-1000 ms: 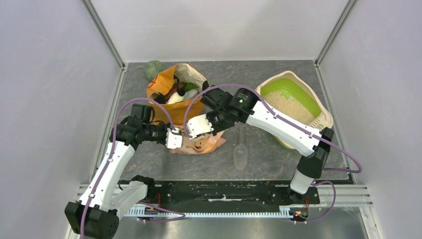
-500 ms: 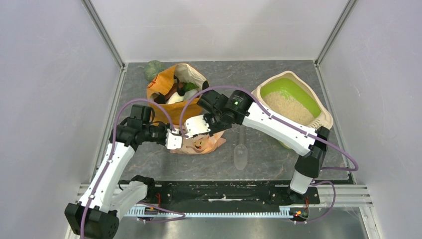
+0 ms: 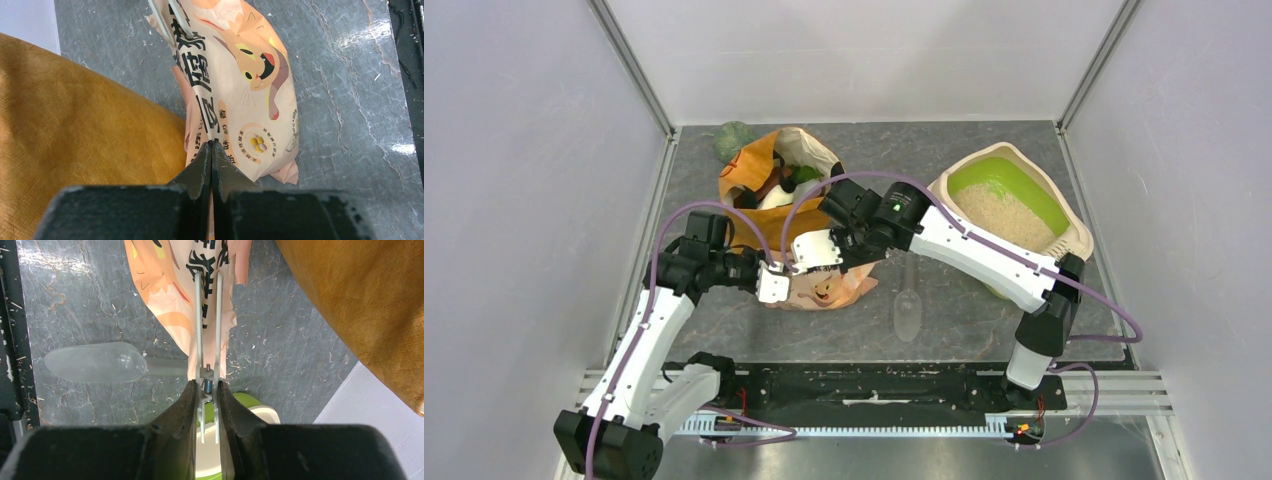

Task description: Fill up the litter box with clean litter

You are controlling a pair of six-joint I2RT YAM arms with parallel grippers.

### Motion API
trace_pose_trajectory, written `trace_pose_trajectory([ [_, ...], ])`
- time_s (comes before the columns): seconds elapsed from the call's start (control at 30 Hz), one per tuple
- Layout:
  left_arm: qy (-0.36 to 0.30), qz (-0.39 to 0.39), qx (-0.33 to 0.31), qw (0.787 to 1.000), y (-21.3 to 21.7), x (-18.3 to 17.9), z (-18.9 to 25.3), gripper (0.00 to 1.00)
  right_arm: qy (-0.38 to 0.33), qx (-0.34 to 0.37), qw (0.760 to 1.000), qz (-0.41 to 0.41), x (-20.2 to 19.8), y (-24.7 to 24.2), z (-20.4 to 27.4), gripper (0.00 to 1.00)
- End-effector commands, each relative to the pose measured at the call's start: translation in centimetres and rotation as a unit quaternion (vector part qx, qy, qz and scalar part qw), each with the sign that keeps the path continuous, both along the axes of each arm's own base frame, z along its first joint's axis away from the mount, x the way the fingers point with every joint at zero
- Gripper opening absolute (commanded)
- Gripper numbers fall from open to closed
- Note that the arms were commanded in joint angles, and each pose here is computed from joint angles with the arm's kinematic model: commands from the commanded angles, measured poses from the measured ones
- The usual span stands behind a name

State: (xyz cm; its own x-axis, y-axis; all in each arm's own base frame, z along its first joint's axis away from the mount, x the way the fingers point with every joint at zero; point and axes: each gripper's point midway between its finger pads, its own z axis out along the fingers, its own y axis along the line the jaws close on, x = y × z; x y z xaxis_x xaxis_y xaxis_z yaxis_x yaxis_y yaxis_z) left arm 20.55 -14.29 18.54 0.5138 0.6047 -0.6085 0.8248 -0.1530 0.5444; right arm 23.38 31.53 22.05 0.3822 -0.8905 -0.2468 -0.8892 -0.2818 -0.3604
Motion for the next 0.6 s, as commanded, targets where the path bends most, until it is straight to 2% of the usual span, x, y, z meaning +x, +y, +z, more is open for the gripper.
trace_pose_trajectory([
  [0.0,-0.039,-0.04,-0.033,0.998,-1.2,-0.2,1.7,0.02,0.005,0.022,1.0,0.004,0.1,1.6,-0.4,0.0],
  [0.57,-0.048,-0.049,-0.034,0.997,-1.3,-0.3,1.8,0.02,0.022,0.049,0.998,0.017,-0.4,4.3,-1.0,0.0],
])
